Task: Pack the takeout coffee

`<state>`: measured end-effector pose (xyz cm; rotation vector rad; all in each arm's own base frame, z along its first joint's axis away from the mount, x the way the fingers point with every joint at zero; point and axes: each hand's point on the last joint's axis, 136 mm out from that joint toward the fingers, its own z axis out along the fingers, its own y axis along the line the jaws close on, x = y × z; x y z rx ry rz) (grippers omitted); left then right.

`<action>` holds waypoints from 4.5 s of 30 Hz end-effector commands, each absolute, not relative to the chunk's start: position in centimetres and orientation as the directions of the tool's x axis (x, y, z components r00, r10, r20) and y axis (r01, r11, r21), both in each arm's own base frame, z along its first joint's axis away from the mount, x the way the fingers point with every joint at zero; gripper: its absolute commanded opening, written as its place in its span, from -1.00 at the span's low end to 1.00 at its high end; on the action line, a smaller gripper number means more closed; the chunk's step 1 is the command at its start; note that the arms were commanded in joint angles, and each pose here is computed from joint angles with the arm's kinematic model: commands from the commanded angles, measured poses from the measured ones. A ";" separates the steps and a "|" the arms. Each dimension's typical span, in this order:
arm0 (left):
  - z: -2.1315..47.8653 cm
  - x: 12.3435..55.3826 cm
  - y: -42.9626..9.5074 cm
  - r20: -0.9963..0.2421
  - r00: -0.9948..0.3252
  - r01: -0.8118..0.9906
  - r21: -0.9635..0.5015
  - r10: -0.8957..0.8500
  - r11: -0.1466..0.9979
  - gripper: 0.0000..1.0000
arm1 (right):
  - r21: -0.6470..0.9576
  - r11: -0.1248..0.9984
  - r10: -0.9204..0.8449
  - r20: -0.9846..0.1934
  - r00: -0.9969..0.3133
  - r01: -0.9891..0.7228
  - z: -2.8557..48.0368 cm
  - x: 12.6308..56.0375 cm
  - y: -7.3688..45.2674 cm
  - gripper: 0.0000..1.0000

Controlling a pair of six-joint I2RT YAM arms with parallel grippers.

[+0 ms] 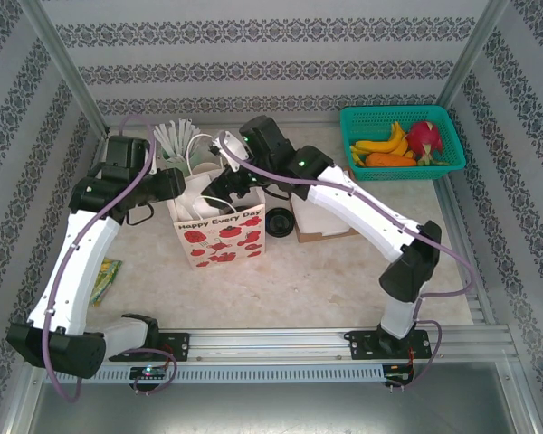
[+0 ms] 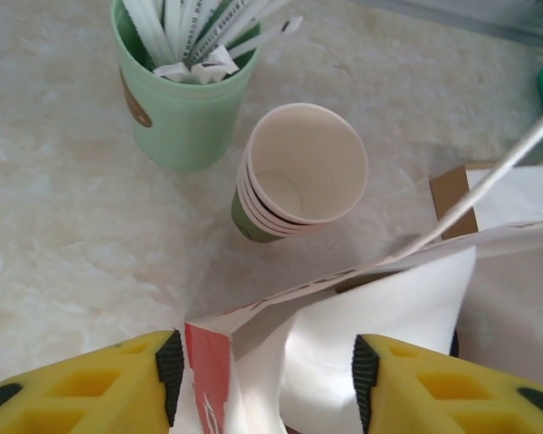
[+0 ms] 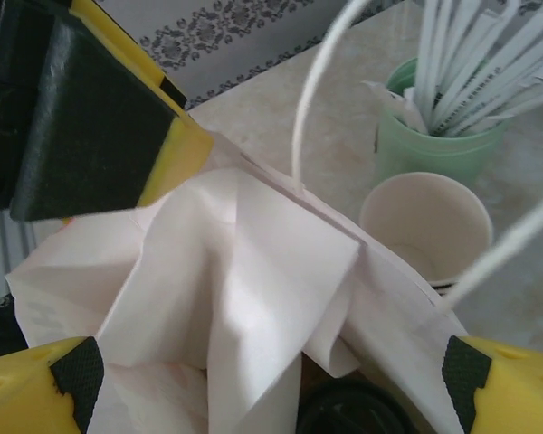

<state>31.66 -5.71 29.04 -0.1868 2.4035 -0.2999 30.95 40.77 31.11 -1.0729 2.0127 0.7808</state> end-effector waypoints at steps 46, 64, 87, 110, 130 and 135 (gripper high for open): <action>29.1 24.2 7.6 -0.777 -0.428 -0.657 -0.083 -0.462 0.749 0.99 | 0.209 0.861 -0.234 -0.648 -0.725 -0.464 26.2 34.8 33.3 -0.13; 12.6 30.0 0.6 -0.381 -0.503 -0.677 -0.385 -0.776 0.627 0.99 | 0.183 0.882 -0.218 -0.660 -0.719 -0.435 26.2 35.2 32.9 -0.75; 10.7 35.5 -4.3 -0.369 -0.622 -0.593 -0.354 -0.690 0.723 0.99 | 0.143 0.949 -0.115 -0.674 -0.730 -0.282 25.9 36.0 27.7 -0.81; 16.8 33.5 0.2 -0.567 -0.563 -0.595 -0.227 -0.601 0.771 0.99 | 0.196 0.926 -0.038 -0.802 -0.596 -0.323 31.9 35.6 25.4 0.33; 19.1 29.4 9.8 -0.874 -0.343 -0.715 0.006 -0.343 0.699 0.99 | 0.276 0.906 0.374 -0.877 -0.302 0.322 27.7 34.9 3.1 0.96; 17.2 30.0 10.1 -0.891 -0.359 -0.680 0.045 -0.279 0.732 0.99 | 0.223 0.872 0.411 -0.816 -0.406 0.435 21.1 34.5 -2.5 0.96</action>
